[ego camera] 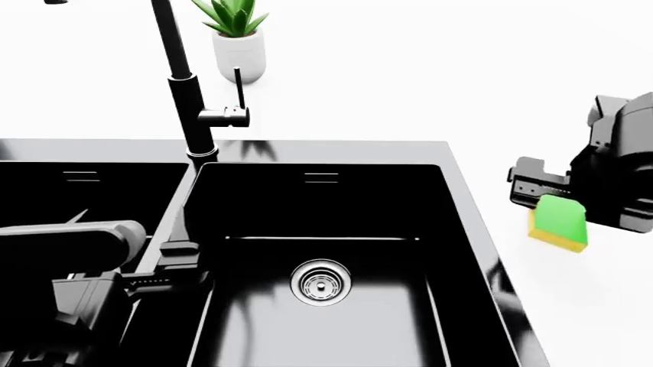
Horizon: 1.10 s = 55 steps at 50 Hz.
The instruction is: Pick the pan and sponge and place them into the sink. Then turn on the water.
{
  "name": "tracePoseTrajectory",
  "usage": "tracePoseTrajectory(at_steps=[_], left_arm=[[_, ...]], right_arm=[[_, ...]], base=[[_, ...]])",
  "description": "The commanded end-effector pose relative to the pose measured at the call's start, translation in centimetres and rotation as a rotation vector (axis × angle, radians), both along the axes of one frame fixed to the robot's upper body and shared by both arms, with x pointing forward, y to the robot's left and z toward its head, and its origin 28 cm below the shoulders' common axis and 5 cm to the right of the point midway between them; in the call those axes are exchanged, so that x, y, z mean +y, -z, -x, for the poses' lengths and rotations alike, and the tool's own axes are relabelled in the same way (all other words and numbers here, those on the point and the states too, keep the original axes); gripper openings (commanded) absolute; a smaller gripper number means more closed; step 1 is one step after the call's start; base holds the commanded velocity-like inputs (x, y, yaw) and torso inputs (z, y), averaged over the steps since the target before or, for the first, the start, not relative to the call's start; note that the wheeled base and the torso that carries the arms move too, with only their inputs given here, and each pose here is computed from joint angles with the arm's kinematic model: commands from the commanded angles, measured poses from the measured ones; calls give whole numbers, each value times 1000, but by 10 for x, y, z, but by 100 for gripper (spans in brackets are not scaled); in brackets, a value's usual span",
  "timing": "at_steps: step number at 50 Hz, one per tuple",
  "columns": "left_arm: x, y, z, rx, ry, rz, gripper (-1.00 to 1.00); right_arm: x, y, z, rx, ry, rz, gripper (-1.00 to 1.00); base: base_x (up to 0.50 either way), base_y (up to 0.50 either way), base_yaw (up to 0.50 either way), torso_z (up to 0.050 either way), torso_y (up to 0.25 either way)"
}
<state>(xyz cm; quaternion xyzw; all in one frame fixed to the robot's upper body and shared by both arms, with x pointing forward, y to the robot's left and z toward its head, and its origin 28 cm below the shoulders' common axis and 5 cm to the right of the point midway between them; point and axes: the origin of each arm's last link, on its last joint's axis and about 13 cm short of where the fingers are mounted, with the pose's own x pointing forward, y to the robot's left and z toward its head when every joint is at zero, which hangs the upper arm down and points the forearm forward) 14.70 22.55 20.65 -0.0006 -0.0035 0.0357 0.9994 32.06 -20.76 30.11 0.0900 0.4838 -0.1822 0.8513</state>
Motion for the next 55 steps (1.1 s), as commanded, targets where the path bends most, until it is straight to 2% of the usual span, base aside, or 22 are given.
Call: tracePoseTrajectory(at_steps=[1,8,12,18,32,43,55], left_arm=[[-1,-1,2,-3,3,1,100],[-1,0,2,-2,2,4,100],[-1,2,2,-1,4,10,100],[1,4,2,3,0,16,100],[0,8,1,15,6,12,100],[-1,15,1,33,15,15,100],[4,17,1,31,-3,27,100]], right_arm=[[36,-37,20,-114,-202,2,-100],[67,-36,22,-110,-359,16,-100],[85,-22,17,-86,-447,9,-100],[107,-6,10,-69,-538,-11,-100],[158,34,11,-42,-743,-45,-100],[177,78,8,11,-794,-90,-100],[184,118,1,76,-807,-69,-100]], base=[[0,0,0,0,0],[0,0,0,0,0],[0,0,0,0,0],[0,0,0,0,0],[0,0,0,0,0],[0,0,0,0,0],[0,0,0,0,0]])
